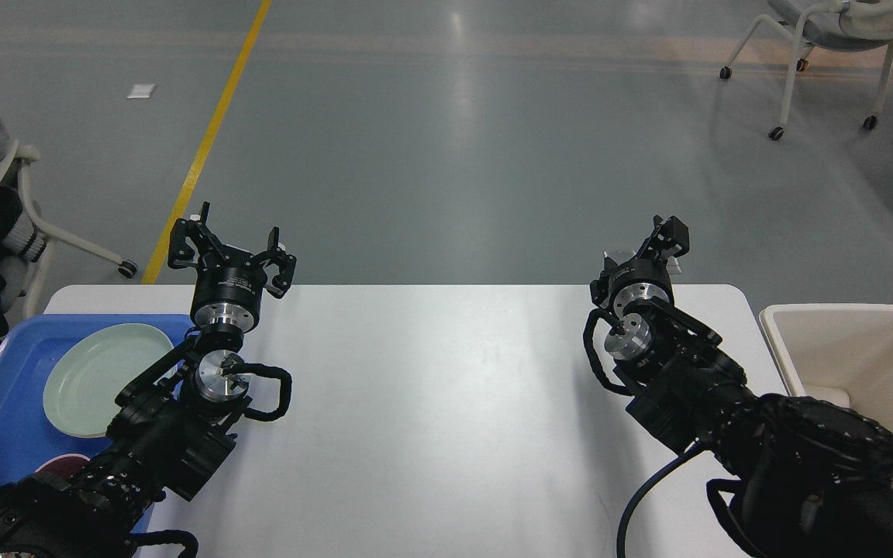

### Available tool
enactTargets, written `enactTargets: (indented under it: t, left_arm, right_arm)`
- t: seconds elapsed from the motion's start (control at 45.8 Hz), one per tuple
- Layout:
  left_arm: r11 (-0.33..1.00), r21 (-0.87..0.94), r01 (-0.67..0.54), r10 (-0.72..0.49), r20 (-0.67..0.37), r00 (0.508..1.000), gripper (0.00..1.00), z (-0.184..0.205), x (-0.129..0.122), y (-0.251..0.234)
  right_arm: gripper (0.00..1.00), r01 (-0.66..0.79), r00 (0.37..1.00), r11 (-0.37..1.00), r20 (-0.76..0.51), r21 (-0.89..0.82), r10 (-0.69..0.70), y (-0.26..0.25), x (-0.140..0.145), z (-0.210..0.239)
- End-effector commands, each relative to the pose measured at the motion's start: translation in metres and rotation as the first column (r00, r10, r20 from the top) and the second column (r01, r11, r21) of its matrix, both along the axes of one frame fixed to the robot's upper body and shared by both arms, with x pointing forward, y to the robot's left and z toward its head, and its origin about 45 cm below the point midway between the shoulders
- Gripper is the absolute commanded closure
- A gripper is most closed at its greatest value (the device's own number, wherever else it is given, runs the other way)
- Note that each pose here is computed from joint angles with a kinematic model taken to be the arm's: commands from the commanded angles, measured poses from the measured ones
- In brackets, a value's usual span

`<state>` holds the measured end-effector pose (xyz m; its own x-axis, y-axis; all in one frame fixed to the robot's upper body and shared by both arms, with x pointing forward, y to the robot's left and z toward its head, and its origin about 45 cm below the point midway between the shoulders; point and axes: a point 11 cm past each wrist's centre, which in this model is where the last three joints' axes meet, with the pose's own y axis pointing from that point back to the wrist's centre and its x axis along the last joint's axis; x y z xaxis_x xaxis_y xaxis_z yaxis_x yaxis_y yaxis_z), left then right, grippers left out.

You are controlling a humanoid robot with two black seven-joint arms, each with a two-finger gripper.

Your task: Tidy desktop

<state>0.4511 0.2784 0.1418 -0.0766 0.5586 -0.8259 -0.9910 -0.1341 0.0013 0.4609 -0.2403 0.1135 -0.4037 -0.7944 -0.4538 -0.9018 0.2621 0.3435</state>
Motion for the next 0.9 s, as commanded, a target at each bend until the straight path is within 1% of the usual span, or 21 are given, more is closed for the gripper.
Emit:
enactTargets:
  t: [0.0,0.612,0.699,0.831,0.874]
  left_arm:
    - [1.000,0.000,0.000,0.000,-0.001,1.000,0.00,0.000,0.000,0.000]
    - [1.000,0.000,0.000,0.000,-0.001,1.000,0.00,0.000,0.000,0.000]
    - [1.000,0.000,0.000,0.000,0.000,1.000,0.00,0.000,0.000,0.000]
    - [1.000,0.000,0.000,0.000,-0.001,1.000,0.00,0.000,0.000,0.000]
    - [1.000,0.000,0.000,0.000,0.001,1.000,0.00,0.000,0.000,0.000]
  right_arm:
    - [0.00,0.005,1.000,1.000,-0.003,0.004,-0.005,-0.001,0.000,0.000]
    - [0.00,0.009,1.000,1.000,-0.006,0.009,-0.009,0.000,-0.001,-0.002]
    - [0.00,-0.012,1.000,0.999,-0.013,0.029,0.013,0.017,-0.005,-0.007]
    - [0.00,-0.020,1.000,1.000,0.000,0.019,0.020,0.011,-0.004,-0.006]
    - [0.00,-0.029,1.000,0.999,0.001,0.024,0.029,0.019,-0.007,-0.008]
